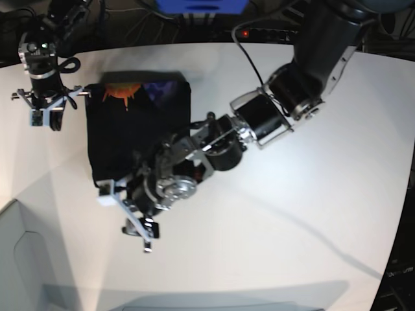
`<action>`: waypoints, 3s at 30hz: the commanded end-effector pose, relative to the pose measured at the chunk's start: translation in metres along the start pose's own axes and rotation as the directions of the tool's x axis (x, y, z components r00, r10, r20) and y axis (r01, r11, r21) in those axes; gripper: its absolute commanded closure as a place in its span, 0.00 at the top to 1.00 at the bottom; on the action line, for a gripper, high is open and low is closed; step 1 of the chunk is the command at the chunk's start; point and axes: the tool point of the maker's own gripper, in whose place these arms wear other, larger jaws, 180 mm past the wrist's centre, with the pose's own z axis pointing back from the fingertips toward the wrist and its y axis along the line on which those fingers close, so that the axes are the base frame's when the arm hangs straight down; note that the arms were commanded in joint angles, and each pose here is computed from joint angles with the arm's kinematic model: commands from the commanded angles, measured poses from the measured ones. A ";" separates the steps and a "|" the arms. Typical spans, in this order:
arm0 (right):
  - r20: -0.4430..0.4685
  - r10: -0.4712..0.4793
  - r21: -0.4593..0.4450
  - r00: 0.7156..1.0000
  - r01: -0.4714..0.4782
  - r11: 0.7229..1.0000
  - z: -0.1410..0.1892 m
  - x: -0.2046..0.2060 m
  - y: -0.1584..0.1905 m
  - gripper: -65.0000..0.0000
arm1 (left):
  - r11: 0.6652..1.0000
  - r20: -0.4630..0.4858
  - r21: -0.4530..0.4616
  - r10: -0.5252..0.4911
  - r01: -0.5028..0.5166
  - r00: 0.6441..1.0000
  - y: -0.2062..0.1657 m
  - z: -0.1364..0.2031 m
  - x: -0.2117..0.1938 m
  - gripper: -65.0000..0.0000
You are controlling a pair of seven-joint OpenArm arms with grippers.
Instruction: Fold the T-shirt properly
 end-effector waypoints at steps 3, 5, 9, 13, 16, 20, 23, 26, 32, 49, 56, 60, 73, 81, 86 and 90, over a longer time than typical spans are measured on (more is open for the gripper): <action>0.087 0.022 0.103 0.996 -0.031 0.994 0.000 0.027 0.037 0.03 | 0.992 -0.064 0.115 0.052 -0.044 0.997 0.044 0.020 -0.048 0.47; 0.090 0.022 0.175 0.996 -0.037 0.984 -0.001 0.027 0.064 0.03 | 0.984 -0.140 0.152 0.116 -0.094 0.983 0.051 0.035 -0.095 0.47; 0.104 0.038 0.346 0.994 -0.072 0.936 0.003 0.029 0.127 0.03 | 0.949 -0.260 0.235 0.270 -0.210 0.927 0.049 0.074 -0.177 0.47; 0.116 0.044 0.478 0.992 -0.095 0.873 0.015 0.029 0.179 0.03 | 0.900 -0.355 0.308 0.409 -0.308 0.841 0.021 0.123 -0.245 0.47; 0.124 0.047 0.536 0.991 -0.107 0.837 0.022 0.030 0.203 0.03 | 0.853 -0.411 0.363 0.507 -0.374 0.758 -0.005 0.157 -0.283 0.47; 0.076 0.048 0.580 0.996 -0.084 0.810 0.019 0.012 0.218 0.03 | 0.808 -0.467 0.411 0.585 -0.423 0.663 -0.038 0.193 -0.315 0.47; 0.017 0.049 0.598 0.999 -0.049 0.800 0.015 -0.009 0.224 0.03 | 0.795 -0.495 0.422 0.604 -0.435 0.624 -0.055 0.210 -0.325 0.47; -0.031 0.070 0.609 0.997 -0.037 0.793 0.011 -0.029 0.224 0.03 | 0.790 -0.506 0.433 0.612 -0.435 0.607 -0.062 0.222 -0.327 0.47; -0.082 0.098 0.623 0.992 -0.025 0.782 0.009 -0.051 0.224 0.03 | 0.795 -0.499 0.426 0.604 -0.431 0.621 -0.066 0.228 -0.317 0.47; 0.067 0.107 0.356 0.992 -0.125 0.926 -0.001 0.011 0.117 0.03 | 0.744 -0.519 0.468 0.668 -0.476 0.533 -0.104 0.267 -0.314 0.47; -0.062 0.056 0.291 0.997 -0.036 0.956 -0.016 -0.032 0.084 0.03 | 0.715 -0.547 0.467 0.696 -0.521 0.465 -0.136 0.280 -0.313 0.46; -0.113 0.025 0.308 0.993 0.011 0.951 -0.023 -0.054 0.089 0.03 | 0.705 -0.562 0.452 0.701 -0.546 0.439 -0.154 0.283 -0.309 0.46; 0.124 -0.147 0.158 0.981 0.127 0.979 0.006 -0.003 0.021 0.03 | 0.603 -0.544 0.483 0.775 -0.635 0.321 -0.194 0.321 -0.281 0.29; -0.244 -0.041 0.093 0.969 0.066 0.993 0.075 -0.091 0.007 0.03 | 0.433 -0.530 0.555 0.842 -0.710 0.099 -0.244 0.382 -0.281 0.00; -0.440 0.028 0.122 0.897 0.029 0.992 0.122 -0.143 0.001 0.03 | 0.314 -0.528 0.574 0.848 -0.757 -0.049 -0.281 0.418 -0.263 0.00; -0.531 0.073 0.193 0.844 0.037 0.980 0.147 -0.172 0.013 0.03 | 0.256 -0.554 0.596 0.817 -0.761 -0.159 -0.313 0.444 -0.247 0.00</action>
